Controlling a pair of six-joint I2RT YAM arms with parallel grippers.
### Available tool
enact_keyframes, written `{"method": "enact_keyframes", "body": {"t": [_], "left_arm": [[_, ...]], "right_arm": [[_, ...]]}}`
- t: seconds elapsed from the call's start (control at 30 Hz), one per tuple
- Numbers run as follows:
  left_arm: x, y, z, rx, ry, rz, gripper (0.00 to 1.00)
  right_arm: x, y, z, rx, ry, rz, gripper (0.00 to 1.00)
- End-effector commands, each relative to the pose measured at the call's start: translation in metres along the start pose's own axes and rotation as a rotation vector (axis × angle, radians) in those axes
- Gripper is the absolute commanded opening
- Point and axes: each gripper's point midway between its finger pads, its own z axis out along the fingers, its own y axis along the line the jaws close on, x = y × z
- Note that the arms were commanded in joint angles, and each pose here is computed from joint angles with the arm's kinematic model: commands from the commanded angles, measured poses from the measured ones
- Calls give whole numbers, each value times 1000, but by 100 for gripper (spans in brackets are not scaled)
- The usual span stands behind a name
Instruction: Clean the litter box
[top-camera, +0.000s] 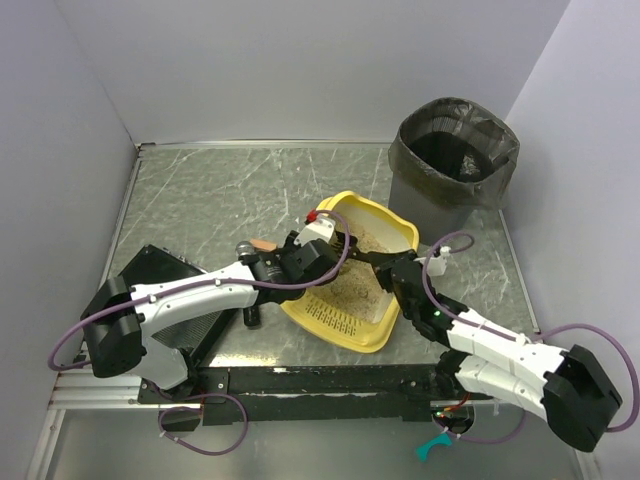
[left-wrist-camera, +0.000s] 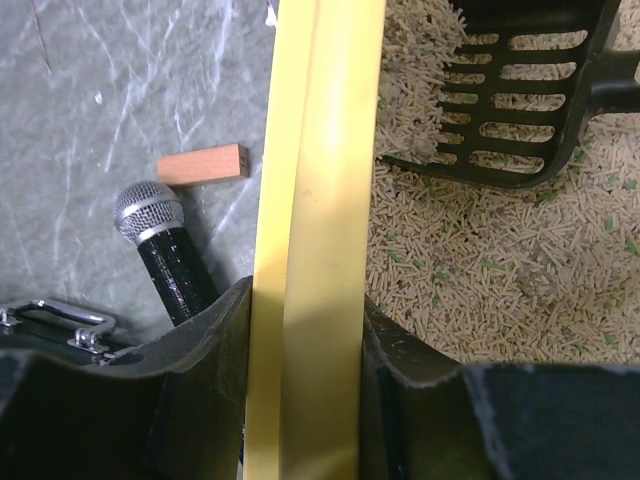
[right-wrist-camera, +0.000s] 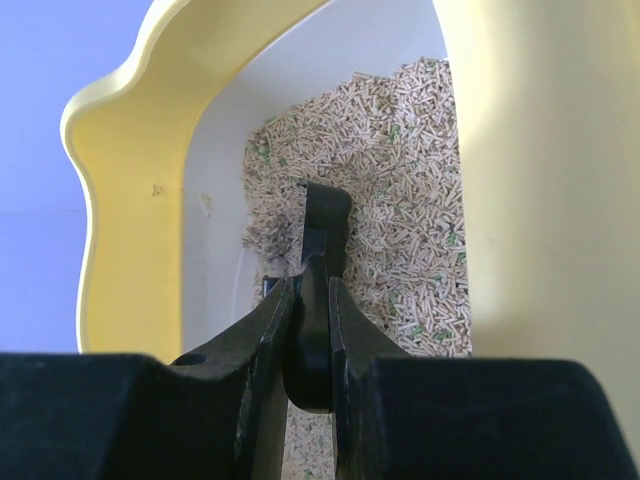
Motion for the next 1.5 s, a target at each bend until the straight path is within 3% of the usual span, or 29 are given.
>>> {"method": "enact_keyframes", "body": {"t": [0.0,0.1,0.3,0.47,0.63,0.97,1.47], "left_arm": [[-117,10,-54,19,-340,-255,1],[-116,8,-57,3,-338,-236,1],[-121,3,-61,-2,-332,-243,1],[-123,-4,-63,43,-338,-257,1],[-121,-8,-64,69,-336,-271,1],[-81,-3,-33,61,-210,-363,1],[-29,22,2,9,-137,-449,1]], "right_arm": [[-6,-57,-8,160,-35,-89,0],[-20,-53,-9,146,-109,-35,0],[-50,-43,-17,209,-239,-104,0],[-22,-34,-1,78,-147,-57,0],[-8,1,10,-120,-117,-156,0],[-13,25,-13,-289,-104,-139,0],[-31,33,-50,-344,-74,-18,0]]}}
